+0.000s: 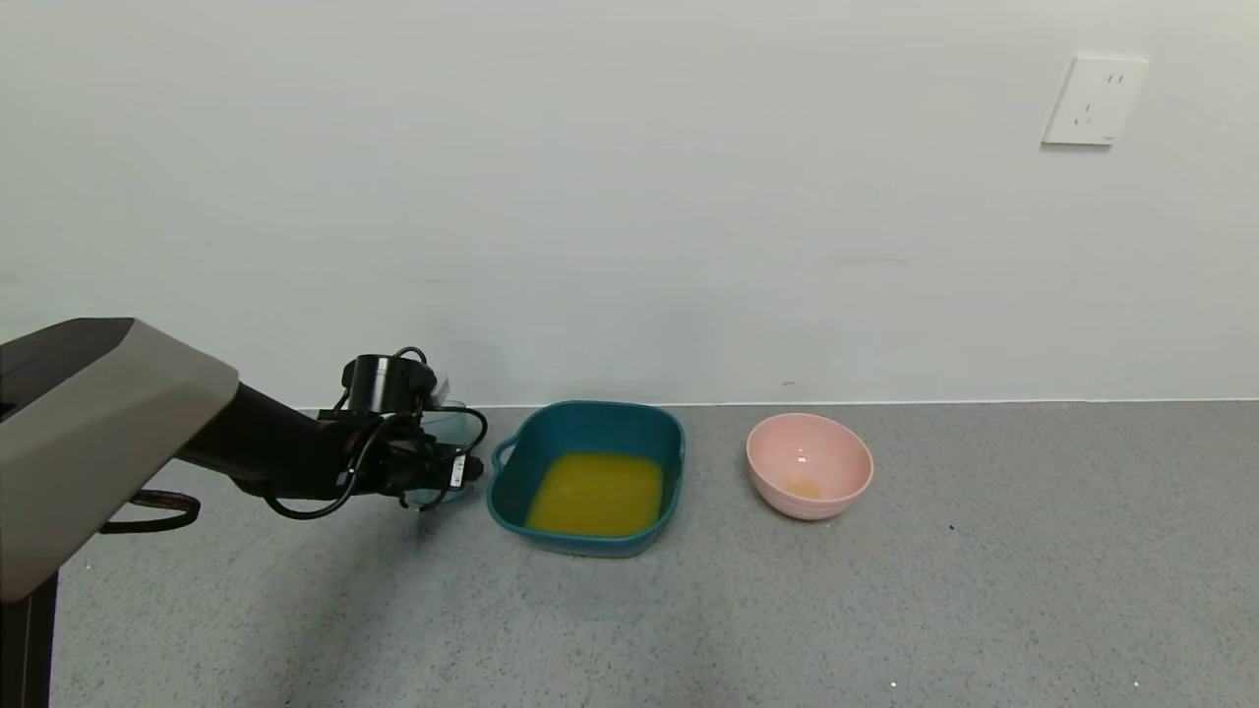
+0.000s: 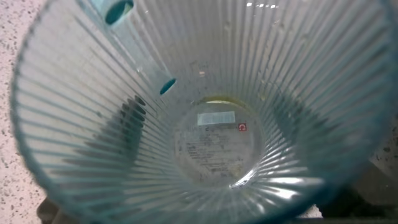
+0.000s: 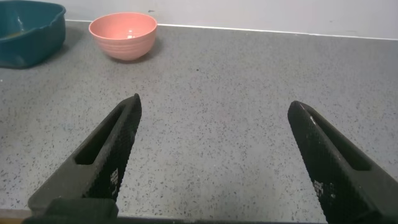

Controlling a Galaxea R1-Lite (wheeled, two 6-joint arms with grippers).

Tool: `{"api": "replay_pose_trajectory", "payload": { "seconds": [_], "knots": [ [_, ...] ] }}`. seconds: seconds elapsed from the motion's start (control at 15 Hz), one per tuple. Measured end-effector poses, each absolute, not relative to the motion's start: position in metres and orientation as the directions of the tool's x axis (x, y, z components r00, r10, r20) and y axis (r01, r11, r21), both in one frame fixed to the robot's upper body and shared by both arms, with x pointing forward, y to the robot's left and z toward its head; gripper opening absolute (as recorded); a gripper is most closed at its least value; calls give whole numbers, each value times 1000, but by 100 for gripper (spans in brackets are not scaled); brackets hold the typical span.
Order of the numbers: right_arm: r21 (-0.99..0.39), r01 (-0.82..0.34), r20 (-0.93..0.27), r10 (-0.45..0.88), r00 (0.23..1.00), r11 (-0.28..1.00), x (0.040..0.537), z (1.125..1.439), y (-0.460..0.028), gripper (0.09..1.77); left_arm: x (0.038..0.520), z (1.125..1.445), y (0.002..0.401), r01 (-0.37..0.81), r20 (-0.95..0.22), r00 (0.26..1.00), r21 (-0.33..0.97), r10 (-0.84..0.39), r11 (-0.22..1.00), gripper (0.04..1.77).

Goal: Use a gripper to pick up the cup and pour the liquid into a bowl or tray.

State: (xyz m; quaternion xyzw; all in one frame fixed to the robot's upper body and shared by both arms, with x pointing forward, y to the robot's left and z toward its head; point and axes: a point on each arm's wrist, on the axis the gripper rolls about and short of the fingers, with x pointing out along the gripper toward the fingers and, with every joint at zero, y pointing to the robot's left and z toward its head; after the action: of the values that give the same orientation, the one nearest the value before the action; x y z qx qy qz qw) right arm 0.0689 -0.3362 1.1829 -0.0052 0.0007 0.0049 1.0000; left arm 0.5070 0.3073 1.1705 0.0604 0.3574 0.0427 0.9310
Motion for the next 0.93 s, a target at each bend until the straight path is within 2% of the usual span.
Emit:
{"api": "replay_pose_trajectory", "payload": {
  "seconds": [0.93],
  "knots": [
    [-10, -10, -1, 10, 1000, 1000, 69, 1183, -336, 171, 488, 1200, 310, -38, -633, 765, 143, 121, 989, 169]
  ]
}}
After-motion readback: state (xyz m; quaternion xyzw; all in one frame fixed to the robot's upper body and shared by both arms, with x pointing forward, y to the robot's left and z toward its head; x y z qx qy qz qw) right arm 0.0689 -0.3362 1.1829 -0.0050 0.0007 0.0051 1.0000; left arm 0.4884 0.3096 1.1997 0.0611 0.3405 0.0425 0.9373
